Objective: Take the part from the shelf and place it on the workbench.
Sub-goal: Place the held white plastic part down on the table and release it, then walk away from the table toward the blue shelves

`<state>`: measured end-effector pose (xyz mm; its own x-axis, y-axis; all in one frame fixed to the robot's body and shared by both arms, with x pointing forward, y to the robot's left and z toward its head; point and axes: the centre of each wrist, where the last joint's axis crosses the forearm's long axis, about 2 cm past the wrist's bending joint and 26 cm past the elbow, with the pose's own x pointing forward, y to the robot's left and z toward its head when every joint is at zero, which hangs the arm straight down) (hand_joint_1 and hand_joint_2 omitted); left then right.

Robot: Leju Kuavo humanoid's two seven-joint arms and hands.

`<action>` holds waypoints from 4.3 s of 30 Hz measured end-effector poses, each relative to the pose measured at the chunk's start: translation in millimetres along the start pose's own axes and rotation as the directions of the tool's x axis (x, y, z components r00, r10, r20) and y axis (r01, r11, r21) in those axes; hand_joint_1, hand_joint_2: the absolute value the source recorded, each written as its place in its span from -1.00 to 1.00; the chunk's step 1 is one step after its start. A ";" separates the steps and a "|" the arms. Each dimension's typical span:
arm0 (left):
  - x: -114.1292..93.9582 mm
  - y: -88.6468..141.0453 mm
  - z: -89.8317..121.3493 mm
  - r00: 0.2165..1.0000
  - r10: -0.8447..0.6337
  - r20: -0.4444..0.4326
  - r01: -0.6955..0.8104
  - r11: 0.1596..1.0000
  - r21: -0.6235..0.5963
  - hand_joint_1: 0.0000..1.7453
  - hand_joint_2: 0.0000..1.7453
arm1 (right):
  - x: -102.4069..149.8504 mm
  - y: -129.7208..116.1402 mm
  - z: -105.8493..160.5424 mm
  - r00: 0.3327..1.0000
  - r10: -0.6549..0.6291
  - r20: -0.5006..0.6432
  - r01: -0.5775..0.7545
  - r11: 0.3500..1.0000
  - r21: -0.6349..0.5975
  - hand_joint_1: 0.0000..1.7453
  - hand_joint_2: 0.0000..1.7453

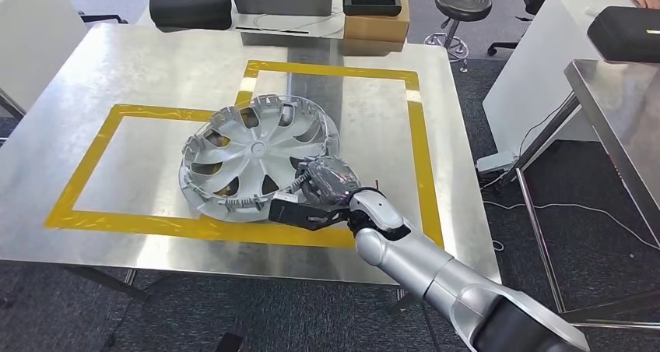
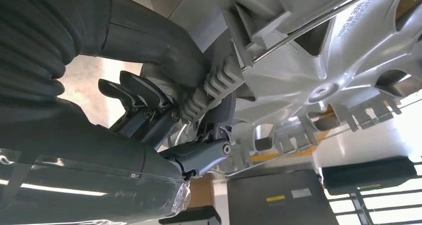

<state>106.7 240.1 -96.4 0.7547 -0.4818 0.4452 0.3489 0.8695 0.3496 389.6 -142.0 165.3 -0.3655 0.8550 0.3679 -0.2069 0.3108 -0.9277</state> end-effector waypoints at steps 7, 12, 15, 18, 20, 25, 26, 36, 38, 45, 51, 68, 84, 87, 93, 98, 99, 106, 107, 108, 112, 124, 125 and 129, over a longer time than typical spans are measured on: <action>-3.6 0.7 0.6 1.000 -0.005 -0.006 0.005 1.000 -0.001 -1.00 1.00 | -10.3 11.0 0.3 0.999 -0.007 -0.046 0.009 0.999 0.044 1.00 1.00; -4.9 1.2 0.7 1.000 -0.008 -0.005 0.008 1.000 -0.002 -1.00 1.00 | -16.5 15.0 1.3 0.996 -0.009 -0.089 0.015 0.998 0.057 1.00 1.00; -4.9 1.3 0.6 1.000 -0.009 -0.005 0.009 1.000 -0.002 -1.00 1.00 | -17.6 15.5 1.5 0.995 -0.011 -0.103 0.017 0.998 0.057 1.00 1.00; -5.0 1.3 0.7 1.000 -0.013 -0.003 0.013 1.000 -0.004 -1.00 1.00 | -20.4 16.0 1.8 0.992 -0.014 -0.129 0.021 0.998 0.051 1.00 1.00; -5.3 1.1 0.8 1.000 -0.024 -0.001 0.024 1.000 -0.011 -1.00 1.00 | -38.9 14.4 3.4 0.974 -0.011 -0.224 0.015 1.000 0.018 1.00 1.00; -5.6 0.7 1.0 0.998 -0.061 0.019 0.061 0.998 -0.025 -1.00 1.00 | -92.5 3.6 13.7 0.907 0.017 -0.421 -0.048 0.997 -0.063 1.00 1.00; -5.6 0.6 1.0 0.997 -0.070 0.029 0.071 0.997 -0.026 -1.00 1.00 | -100.2 1.7 15.9 0.897 0.023 -0.441 -0.057 0.996 -0.064 1.00 1.00; -5.4 -0.4 1.3 0.994 -0.093 0.050 0.095 0.995 -0.037 -1.00 1.00 | -132.4 -0.4 29.3 0.853 0.056 -0.519 -0.082 0.996 -0.028 1.00 1.00; -5.1 -0.9 1.4 0.994 -0.094 0.054 0.096 0.995 -0.040 -1.00 1.00 | -133.2 0.1 29.8 0.852 0.054 -0.520 -0.079 0.997 -0.025 1.00 1.00; -4.8 -1.7 1.6 0.994 -0.093 0.056 0.096 0.994 -0.051 -1.00 1.00 | -135.0 1.0 30.7 0.855 0.056 -0.516 -0.076 0.997 -0.018 1.00 1.00; -4.8 -1.8 1.6 0.994 -0.092 0.056 0.095 0.994 -0.055 -1.00 1.00 | -135.9 1.5 31.2 0.856 0.056 -0.514 -0.073 0.997 -0.013 1.00 1.00; -6.1 -1.9 1.8 0.996 -0.075 0.053 0.079 0.995 -0.065 -1.00 1.00 | -114.7 6.2 29.4 0.913 -0.203 -0.353 0.154 0.975 -0.163 -1.00 1.00; -25.2 -4.6 8.0 0.998 -0.041 0.050 0.043 0.998 -0.049 -1.00 1.00 | -32.1 -107.4 52.9 0.610 -0.724 0.322 0.786 0.503 -0.359 -1.00 1.00; -30.5 -6.8 10.5 0.999 -0.030 0.044 0.032 0.998 -0.047 -1.00 1.00 | -16.3 -134.5 75.6 0.524 -0.707 0.474 0.851 0.417 -0.320 -1.00 1.00; -35.4 -8.5 12.7 1.000 0.001 0.028 0.000 0.999 -0.033 -1.00 1.00 | 7.7 -153.6 125.8 0.285 -0.617 0.734 0.950 0.283 -0.131 -1.00 1.00; -38.5 -7.8 13.4 1.000 0.024 0.011 -0.023 0.999 -0.022 -1.00 1.00 | 25.1 -134.4 169.3 0.115 -0.533 0.838 0.970 0.243 0.021 -1.00 1.00; -38.7 -7.5 13.3 1.000 0.025 0.009 -0.025 0.999 -0.022 -1.00 1.00 | 26.6 -129.8 175.8 0.094 -0.520 0.849 0.970 0.240 0.040 -1.00 1.00; -39.4 -6.5 13.1 1.000 0.024 -0.001 -0.024 0.999 -0.025 -1.00 -0.50 | 35.9 -117.6 206.5 0.023 -0.489 0.872 0.972 0.217 0.096 -1.00 1.00; -39.5 -6.4 13.1 1.000 0.024 -0.002 -0.024 0.999 -0.026 -1.00 -1.00 | 37.0 -116.8 209.5 0.018 -0.488 0.873 0.971 0.216 0.100 -1.00 1.00; -39.5 -6.3 13.0 1.000 0.024 -0.004 -0.024 0.999 -0.027 -1.00 -1.00 | 38.0 -115.6 212.2 0.015 -0.489 0.872 0.971 0.215 0.104 -1.00 1.00; -39.5 -6.3 13.0 0.999 0.032 -0.007 -0.032 0.999 -0.028 -1.00 -1.00 | 39.5 -109.1 219.8 0.009 -0.505 0.863 0.973 0.204 0.109 -1.00 1.00; -39.2 -6.5 12.7 0.999 0.041 -0.014 -0.042 0.997 -0.061 -1.00 -1.00 | 34.9 -98.5 227.8 0.024 -0.546 0.838 0.984 0.161 0.078 -1.00 1.00; -39.2 -6.5 12.7 0.999 0.041 -0.014 -0.042 0.997 -0.061 -1.00 -1.00 | 34.8 -98.5 228.0 0.024 -0.546 0.838 0.984 0.161 0.077 -1.00 1.00; -39.2 -6.1 12.5 0.999 0.039 -0.021 -0.040 0.997 -0.061 -1.00 -1.00 | 34.1 -97.8 228.7 0.022 -0.549 0.835 0.985 0.154 0.076 -1.00 1.00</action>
<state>68.1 252.3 -105.6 0.7792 -0.4452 0.4413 0.3513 0.8932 0.2809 189.8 -238.2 283.1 -0.6524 -0.4988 0.5706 -0.4605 0.8589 0.2242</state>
